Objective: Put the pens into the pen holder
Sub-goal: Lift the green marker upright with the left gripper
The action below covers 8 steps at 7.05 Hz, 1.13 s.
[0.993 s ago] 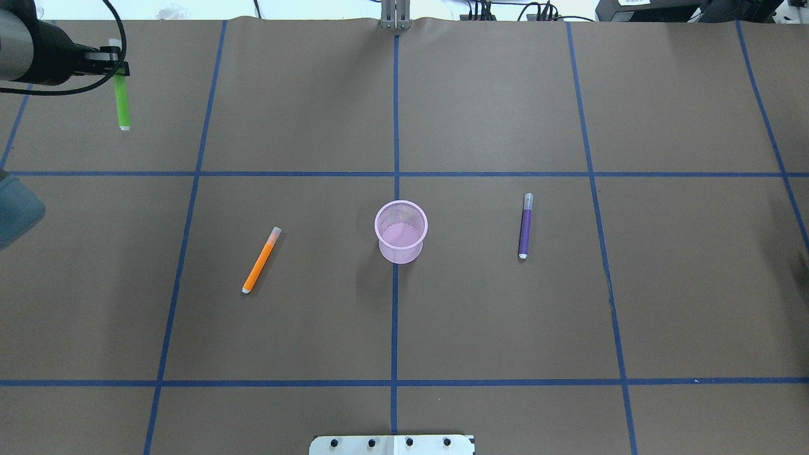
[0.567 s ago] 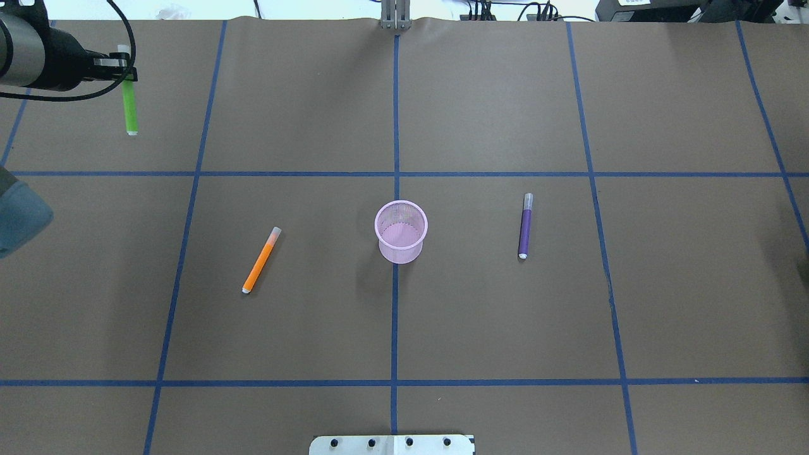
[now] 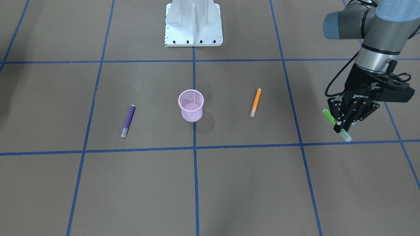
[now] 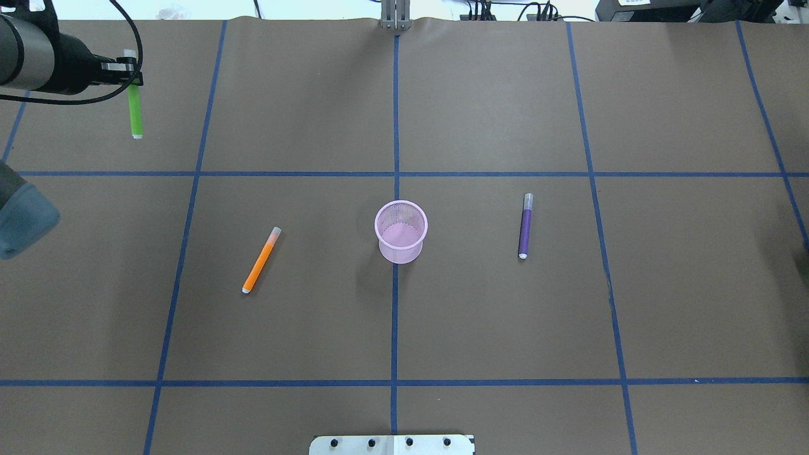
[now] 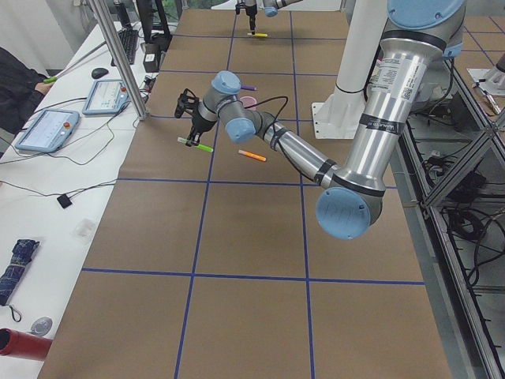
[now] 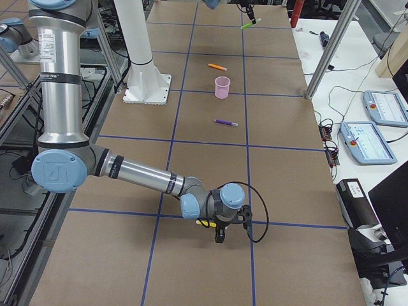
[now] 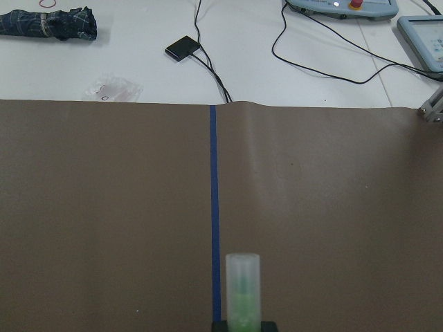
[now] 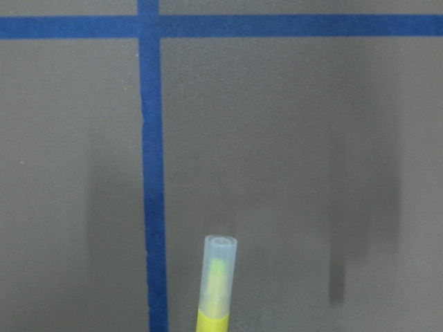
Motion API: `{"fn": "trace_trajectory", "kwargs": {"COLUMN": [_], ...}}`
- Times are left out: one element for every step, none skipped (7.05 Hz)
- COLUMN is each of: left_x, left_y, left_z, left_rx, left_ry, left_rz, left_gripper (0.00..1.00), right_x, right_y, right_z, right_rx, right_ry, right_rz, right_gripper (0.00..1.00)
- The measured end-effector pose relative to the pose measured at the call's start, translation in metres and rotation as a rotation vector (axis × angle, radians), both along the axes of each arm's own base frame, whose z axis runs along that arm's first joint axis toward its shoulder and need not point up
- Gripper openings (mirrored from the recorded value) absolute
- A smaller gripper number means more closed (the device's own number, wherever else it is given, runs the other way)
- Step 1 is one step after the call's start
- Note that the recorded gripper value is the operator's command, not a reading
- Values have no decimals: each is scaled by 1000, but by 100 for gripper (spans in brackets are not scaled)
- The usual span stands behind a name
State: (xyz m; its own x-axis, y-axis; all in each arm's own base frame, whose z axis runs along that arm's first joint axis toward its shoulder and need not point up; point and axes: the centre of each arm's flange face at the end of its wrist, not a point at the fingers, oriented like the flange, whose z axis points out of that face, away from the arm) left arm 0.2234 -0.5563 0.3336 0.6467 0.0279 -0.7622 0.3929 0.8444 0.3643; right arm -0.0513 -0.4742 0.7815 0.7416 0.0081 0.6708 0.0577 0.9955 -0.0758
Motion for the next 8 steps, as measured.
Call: {"fn": "trace_trajectory", "kwargs": {"left_x": [1,1,1,1,1,2,2,2], "left_y": [-1,-2,-2,-2,-2,-2,-3,-3], "left_z": [0,0,0,0,0,1,2,2], "left_rx": [-1,-1,-1,-1,-1,-3,-5,-5], "left_ry": [-1,0,-1,-1,-1,-2,-3,-3], "left_rz": [0,0,0,0,0,0,0,1], "left_gripper": [0,0,0,0,0,0,0,0], "right_x": [-4,-7,-7,-7,-8,-8,-8,-8], "right_y": [-3,-4,-4,-4,-5,-5,-6,-6], "right_z": [1,2,2,3,2,0,-2,-2], "right_rx": [-2,-3,-5,-6,-4,0,4,5], "right_ry": [1,1,1,1,0,-1,-2,-3], "right_rz": [-7,-11,-13,-13,-14,-14,-14,-14], "right_gripper": [77,63,40,27,25,17,0,0]}}
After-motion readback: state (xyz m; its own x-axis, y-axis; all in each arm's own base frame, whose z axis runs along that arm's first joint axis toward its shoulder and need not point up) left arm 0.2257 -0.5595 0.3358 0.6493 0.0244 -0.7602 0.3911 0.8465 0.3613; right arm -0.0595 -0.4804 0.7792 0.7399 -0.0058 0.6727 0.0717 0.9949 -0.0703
